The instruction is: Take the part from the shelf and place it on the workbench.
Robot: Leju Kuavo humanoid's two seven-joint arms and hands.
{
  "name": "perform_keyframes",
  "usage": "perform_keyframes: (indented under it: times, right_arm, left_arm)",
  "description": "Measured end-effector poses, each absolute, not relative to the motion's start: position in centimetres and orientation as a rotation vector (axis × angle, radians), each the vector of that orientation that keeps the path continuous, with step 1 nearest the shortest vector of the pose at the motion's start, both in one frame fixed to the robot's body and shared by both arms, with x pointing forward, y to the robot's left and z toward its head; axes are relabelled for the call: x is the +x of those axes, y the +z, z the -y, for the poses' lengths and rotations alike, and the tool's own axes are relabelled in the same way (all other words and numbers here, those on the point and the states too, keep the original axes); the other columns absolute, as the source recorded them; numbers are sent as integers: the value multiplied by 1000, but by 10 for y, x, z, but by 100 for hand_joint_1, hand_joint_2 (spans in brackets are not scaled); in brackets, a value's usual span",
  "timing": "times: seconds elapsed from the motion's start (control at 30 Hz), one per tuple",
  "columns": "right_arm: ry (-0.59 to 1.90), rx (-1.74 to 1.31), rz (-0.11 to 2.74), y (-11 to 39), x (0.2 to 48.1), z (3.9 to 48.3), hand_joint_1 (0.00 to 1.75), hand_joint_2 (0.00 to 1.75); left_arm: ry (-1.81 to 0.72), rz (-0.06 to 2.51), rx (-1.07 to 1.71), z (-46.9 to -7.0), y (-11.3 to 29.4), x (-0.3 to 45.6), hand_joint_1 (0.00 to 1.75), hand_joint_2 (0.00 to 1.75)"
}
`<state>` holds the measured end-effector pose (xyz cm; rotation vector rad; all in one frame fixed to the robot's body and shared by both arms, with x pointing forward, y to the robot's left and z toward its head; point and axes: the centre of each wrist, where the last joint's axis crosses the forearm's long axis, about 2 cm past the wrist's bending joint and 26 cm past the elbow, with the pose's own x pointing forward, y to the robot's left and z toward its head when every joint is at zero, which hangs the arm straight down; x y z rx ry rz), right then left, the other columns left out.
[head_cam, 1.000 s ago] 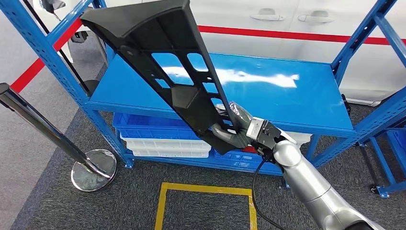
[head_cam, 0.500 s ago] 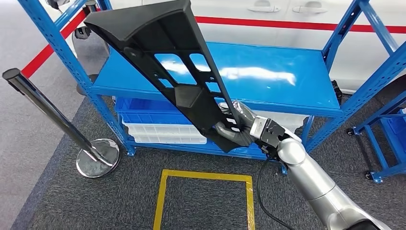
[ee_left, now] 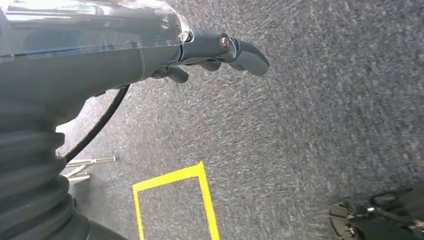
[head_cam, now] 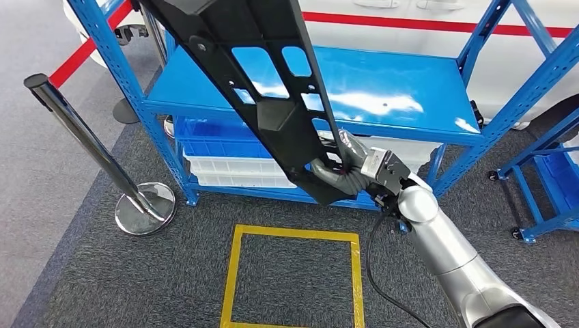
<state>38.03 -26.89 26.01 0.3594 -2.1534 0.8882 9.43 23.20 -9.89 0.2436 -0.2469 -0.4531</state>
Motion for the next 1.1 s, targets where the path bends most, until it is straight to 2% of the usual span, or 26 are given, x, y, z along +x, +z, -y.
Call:
perform_keyframes:
  times: [0.73,1.1]
  right_arm:
    - [858,391,2108,249,387,279,175,175]
    - [745,348,2217,229,356,283,175,175]
  left_arm:
    - [-443,329,234,-232,-100,91,0,175]
    - [-439,318,235,-233,-102,80,0,175]
